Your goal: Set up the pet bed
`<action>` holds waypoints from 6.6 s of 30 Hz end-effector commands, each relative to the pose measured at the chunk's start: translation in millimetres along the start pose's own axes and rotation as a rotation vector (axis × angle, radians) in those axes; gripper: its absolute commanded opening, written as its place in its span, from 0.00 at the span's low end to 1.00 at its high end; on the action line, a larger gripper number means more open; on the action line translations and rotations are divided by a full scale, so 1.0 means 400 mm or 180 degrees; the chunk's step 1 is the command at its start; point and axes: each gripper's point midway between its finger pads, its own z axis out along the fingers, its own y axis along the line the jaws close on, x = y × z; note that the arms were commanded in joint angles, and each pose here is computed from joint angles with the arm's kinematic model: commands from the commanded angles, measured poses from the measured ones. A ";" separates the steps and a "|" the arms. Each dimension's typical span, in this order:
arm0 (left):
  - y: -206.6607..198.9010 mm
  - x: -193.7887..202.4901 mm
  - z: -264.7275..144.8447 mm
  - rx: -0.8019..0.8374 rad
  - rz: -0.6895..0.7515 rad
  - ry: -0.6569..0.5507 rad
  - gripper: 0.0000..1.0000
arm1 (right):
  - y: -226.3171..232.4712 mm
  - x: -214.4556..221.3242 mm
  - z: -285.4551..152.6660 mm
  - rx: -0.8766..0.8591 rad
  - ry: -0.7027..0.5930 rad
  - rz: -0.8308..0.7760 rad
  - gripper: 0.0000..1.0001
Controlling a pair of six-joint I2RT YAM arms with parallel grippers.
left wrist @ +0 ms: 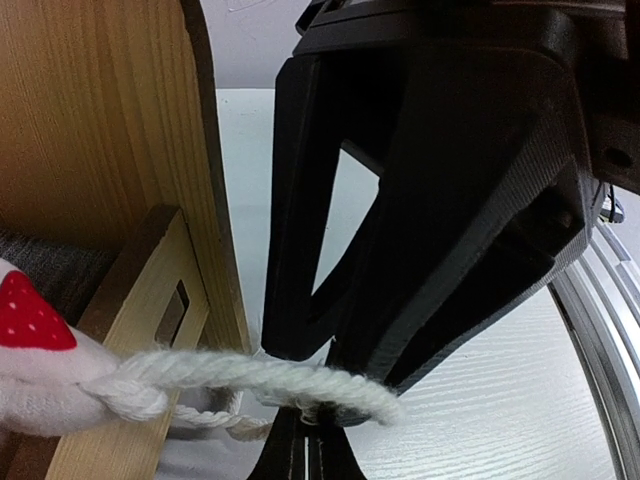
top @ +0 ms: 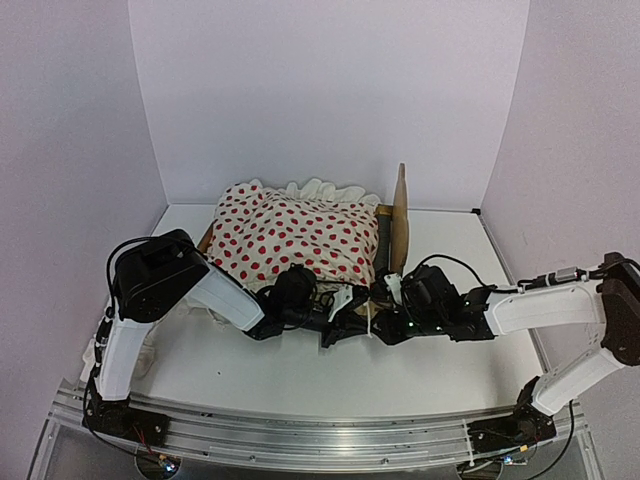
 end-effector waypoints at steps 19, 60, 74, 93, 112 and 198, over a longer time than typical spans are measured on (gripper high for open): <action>0.012 -0.077 -0.001 -0.0070 0.0222 -0.0273 0.00 | -0.011 -0.020 -0.008 0.0029 -0.0130 0.0224 0.00; 0.023 -0.162 -0.027 -0.0289 0.0392 -0.0195 0.47 | 0.072 -0.184 -0.158 -0.0319 -0.0745 0.0135 0.00; 0.033 -0.185 -0.020 -0.0318 0.0361 -0.0353 0.36 | 0.086 -0.179 -0.130 -0.0387 -0.0636 0.0117 0.00; 0.080 -0.218 -0.059 -0.0540 0.0248 -0.0389 0.00 | 0.006 -0.059 -0.144 -0.0166 -0.0506 0.0335 0.33; 0.121 -0.285 -0.102 -0.0673 0.0469 -0.0512 0.00 | 0.007 0.039 0.060 0.0314 -0.1397 -0.0336 0.42; -0.097 -0.266 -0.129 0.0561 0.0755 -0.0078 0.00 | -0.266 0.249 -0.015 0.0673 0.0191 0.1742 0.00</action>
